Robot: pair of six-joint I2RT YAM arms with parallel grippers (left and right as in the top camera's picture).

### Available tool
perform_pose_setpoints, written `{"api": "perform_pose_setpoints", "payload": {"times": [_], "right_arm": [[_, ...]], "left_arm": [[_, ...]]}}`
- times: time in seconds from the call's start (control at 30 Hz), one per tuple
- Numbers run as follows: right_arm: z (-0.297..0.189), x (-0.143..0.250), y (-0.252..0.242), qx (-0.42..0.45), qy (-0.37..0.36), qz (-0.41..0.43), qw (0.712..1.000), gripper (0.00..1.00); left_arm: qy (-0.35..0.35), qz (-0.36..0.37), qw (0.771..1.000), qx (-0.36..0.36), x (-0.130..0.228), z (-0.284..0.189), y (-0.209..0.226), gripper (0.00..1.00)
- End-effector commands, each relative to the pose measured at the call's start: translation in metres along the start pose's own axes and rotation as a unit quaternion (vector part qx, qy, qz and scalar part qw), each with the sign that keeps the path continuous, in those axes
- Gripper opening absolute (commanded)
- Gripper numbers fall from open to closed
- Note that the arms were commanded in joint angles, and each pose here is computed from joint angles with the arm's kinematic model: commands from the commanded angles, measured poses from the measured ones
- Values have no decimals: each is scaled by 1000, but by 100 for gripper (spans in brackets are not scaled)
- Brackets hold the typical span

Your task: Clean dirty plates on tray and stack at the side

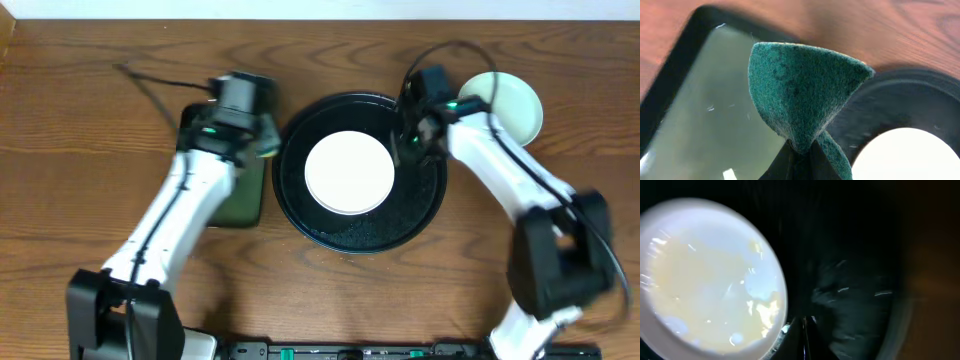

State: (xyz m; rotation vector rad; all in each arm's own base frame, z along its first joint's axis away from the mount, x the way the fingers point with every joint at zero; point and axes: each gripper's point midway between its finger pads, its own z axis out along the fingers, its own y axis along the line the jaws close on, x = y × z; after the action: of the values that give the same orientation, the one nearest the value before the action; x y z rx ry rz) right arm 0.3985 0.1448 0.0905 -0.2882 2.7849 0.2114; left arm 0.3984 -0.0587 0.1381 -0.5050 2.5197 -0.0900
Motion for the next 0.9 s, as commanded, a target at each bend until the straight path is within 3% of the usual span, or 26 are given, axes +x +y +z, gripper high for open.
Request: {"api": "perform_pose_setpoints", "payload": {"times": [0.0,0.2,0.27,0.47,0.53,0.57,0.63,0.73,0.87], "right_arm": [[-73,-41,-4,96,-114,-100,984,1],[-131,-55,10,140,-195,-129,962,3],[-131,-52,13,126,-197,-92,968,15],[-71,-32,25,49,-122,-63,989,28],[-49,-26,22,51,-93,-43,993,28],[-37,-22,21,53,-79,-35,995,28],[-17,-15,21,51,-55,-26,997,33],[10,-5,27,29,-20,-26,999,43],[42,10,25,32,20,-5,999,45]], "left_arm": [[59,-28,998,4,16,20,24,8],[98,-58,992,-48,25,57,68,7],[111,-64,990,-66,30,68,80,7],[137,-81,983,-96,41,86,104,7],[139,-83,982,-98,41,87,106,9],[139,-83,982,-98,42,87,106,12],[139,-83,982,-98,42,87,106,32],[139,-83,982,-98,42,86,106,34],[125,-84,984,-91,31,72,103,37]]}}
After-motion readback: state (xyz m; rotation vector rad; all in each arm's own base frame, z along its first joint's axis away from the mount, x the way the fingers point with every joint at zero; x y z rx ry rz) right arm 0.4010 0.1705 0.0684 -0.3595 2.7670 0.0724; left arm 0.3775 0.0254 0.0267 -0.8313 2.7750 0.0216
